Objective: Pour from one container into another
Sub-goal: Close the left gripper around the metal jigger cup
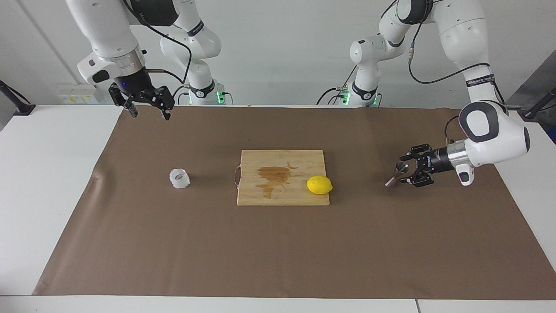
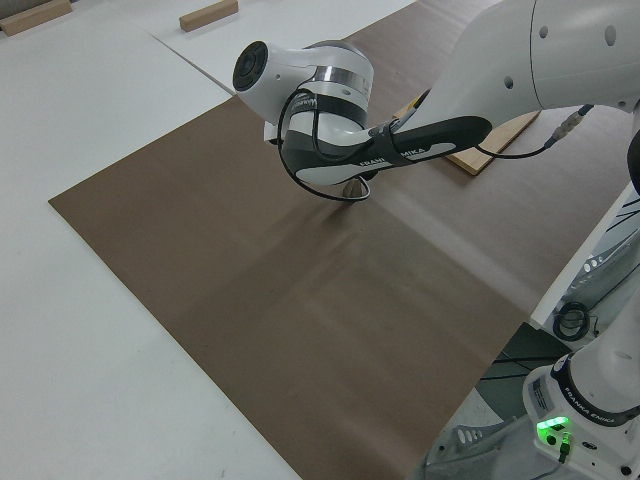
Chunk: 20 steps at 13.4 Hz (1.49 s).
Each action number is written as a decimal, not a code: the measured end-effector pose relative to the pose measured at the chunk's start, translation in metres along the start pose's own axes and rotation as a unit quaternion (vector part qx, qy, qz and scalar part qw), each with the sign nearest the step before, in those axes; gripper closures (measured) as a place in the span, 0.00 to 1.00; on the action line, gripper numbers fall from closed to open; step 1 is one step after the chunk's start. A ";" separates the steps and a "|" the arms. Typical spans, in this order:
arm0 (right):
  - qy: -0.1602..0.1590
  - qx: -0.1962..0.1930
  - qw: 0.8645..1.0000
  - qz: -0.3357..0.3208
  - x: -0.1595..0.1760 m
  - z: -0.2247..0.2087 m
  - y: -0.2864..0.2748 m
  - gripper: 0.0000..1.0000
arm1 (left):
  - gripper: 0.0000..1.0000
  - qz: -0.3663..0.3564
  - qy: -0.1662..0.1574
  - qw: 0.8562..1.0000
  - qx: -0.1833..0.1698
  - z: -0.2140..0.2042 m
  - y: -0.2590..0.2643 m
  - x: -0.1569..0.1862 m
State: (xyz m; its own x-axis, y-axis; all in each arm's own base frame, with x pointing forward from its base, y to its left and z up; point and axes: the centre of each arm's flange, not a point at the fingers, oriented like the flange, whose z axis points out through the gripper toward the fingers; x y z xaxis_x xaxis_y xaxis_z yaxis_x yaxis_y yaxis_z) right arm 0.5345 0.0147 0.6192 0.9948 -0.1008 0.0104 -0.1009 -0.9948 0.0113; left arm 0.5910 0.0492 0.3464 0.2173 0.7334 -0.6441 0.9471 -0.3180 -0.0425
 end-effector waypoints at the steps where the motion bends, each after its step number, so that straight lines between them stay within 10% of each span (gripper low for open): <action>1: 0.000 0.000 1.000 0.000 0.000 0.000 0.000 0.00 | 0.11 0.000 0.000 1.000 0.000 0.000 0.000 0.000; 9: 0.000 0.000 1.000 0.000 0.000 0.000 0.000 0.00 | 0.25 0.000 0.000 1.000 0.000 -0.002 -0.001 -0.002; 13: 0.000 0.000 1.000 0.000 0.000 0.000 0.000 0.00 | 0.50 0.000 0.000 1.000 0.001 -0.001 -0.001 -0.002; 20: 0.000 0.000 1.000 0.000 0.000 0.000 0.000 0.00 | 0.50 0.002 0.002 1.000 0.000 -0.004 0.000 -0.004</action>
State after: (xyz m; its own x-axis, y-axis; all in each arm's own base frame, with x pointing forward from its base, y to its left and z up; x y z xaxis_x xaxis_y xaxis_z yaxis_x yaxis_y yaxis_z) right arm 0.5345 0.0147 0.6192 0.9948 -0.1008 0.0104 -0.1009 -0.9948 0.0113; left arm 0.5910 0.0491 0.3518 0.2223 0.7346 -0.6410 0.9462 -0.3212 -0.0400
